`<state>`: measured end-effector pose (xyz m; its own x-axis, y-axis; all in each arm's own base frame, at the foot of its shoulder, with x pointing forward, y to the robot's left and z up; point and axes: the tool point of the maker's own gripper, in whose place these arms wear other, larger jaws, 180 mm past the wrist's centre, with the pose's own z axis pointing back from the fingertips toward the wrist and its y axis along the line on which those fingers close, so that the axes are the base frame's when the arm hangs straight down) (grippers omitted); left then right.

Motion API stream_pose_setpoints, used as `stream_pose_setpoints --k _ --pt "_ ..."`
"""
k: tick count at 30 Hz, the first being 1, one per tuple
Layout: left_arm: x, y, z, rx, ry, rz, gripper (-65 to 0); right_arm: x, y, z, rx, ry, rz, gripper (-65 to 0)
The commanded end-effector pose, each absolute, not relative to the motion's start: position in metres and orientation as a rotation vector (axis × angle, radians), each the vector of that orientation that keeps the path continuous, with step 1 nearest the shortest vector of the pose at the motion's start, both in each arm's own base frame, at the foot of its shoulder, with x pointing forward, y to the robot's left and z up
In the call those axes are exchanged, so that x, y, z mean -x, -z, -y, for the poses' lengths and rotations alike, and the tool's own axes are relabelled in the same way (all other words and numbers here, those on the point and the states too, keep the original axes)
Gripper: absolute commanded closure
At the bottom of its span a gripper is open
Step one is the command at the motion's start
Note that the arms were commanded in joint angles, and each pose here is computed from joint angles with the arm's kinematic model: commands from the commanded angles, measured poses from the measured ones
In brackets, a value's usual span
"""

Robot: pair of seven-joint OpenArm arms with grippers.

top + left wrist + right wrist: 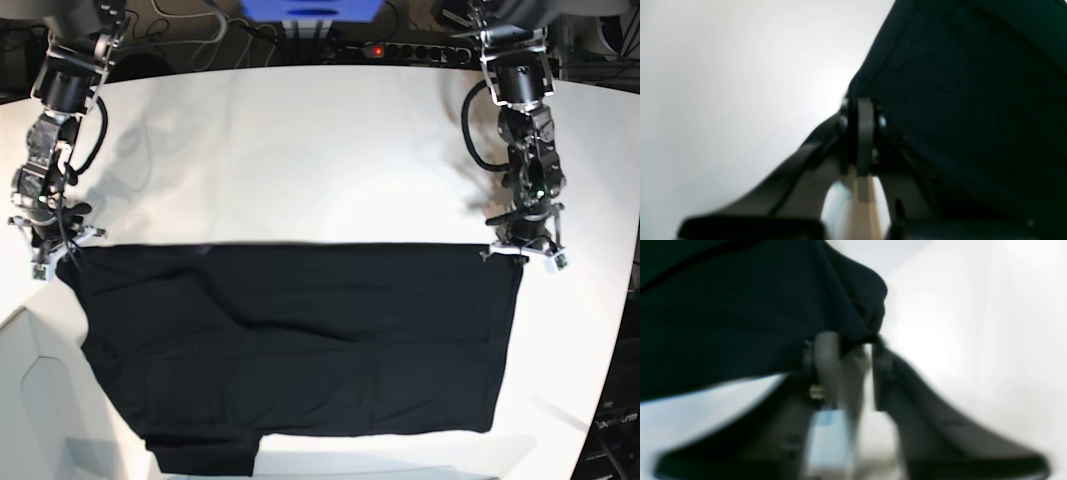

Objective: Fold the T-shirt properly
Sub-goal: 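Drag the shirt back toward the robot and lay it flat, releasing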

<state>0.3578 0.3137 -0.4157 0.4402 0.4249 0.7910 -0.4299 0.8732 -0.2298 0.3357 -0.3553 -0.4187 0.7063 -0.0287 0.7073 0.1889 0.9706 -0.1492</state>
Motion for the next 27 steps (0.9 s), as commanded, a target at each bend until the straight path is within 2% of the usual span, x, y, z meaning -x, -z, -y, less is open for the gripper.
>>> stream_pose_setpoints --k 1,5,10,18,27 --pt "-0.351 0.421 -0.317 -0.017 -0.527 0.944 -0.8 -0.334 0.412 0.368 0.257 0.108 0.758 0.0" --pt "-0.343 0.423 -0.316 -0.019 -0.521 0.936 0.0 -0.327 0.41 0.371 0.275 0.093 0.755 0.0" --pt "-0.328 0.416 -0.313 -0.03 -0.491 0.952 0.0 -0.315 0.381 0.364 0.33 0.015 0.823 0.0" --pt "-0.285 0.384 -0.302 -0.06 -0.399 1.011 0.0 -0.288 0.345 0.341 0.382 -0.107 0.891 0.0" --pt "-0.24 0.344 -0.319 -0.128 -0.464 1.091 0.0 -0.259 0.331 0.324 0.402 -0.197 0.893 0.0"
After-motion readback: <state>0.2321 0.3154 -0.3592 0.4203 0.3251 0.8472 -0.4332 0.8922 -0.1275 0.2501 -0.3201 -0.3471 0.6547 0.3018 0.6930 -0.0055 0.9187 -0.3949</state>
